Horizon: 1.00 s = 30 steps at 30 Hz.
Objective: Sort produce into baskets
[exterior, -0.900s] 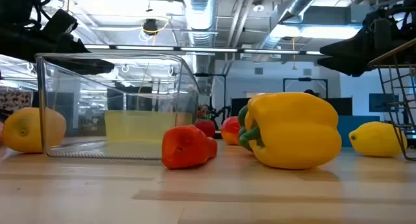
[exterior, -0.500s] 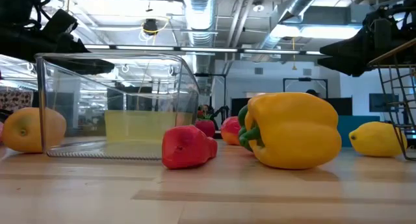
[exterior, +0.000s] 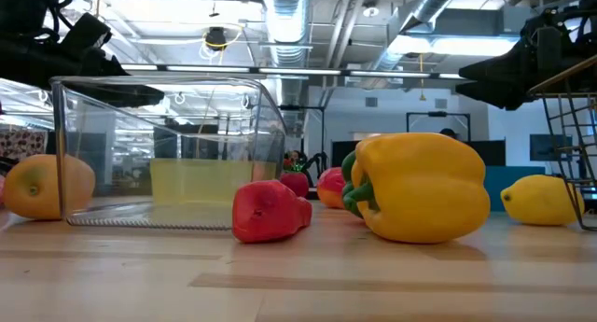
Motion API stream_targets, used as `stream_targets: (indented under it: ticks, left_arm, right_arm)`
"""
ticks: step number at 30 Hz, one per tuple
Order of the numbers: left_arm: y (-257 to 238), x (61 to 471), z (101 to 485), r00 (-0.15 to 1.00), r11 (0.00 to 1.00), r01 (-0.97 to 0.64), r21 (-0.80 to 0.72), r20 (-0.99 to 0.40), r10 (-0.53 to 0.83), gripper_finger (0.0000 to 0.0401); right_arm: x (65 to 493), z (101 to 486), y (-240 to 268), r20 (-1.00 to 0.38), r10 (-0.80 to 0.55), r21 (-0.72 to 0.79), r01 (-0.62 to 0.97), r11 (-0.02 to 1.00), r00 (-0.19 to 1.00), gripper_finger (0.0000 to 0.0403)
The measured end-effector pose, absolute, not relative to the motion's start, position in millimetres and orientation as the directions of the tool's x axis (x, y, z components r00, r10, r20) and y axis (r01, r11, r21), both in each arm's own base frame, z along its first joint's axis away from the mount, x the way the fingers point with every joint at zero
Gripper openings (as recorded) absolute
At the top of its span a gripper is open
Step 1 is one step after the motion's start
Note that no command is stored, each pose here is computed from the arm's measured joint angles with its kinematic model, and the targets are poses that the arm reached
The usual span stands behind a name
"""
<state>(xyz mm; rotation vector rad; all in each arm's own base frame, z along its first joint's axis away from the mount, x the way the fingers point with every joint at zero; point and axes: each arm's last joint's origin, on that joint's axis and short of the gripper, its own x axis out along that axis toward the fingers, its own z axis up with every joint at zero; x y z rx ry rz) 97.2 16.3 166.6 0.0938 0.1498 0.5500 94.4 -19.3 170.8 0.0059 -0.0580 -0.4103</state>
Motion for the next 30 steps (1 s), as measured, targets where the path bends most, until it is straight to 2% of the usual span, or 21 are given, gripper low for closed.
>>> stream_targets:
  ticks: [30]
  left_arm:
    - [16.3, 97.2, 166.6, 0.842, 0.848, -0.512, 0.135, -0.116, 0.527, 0.0388]
  right_arm:
    - [94.4, 171.7, -19.3, 0.064, -0.399, 0.020, 0.398, 0.917, 0.915, 0.0382]
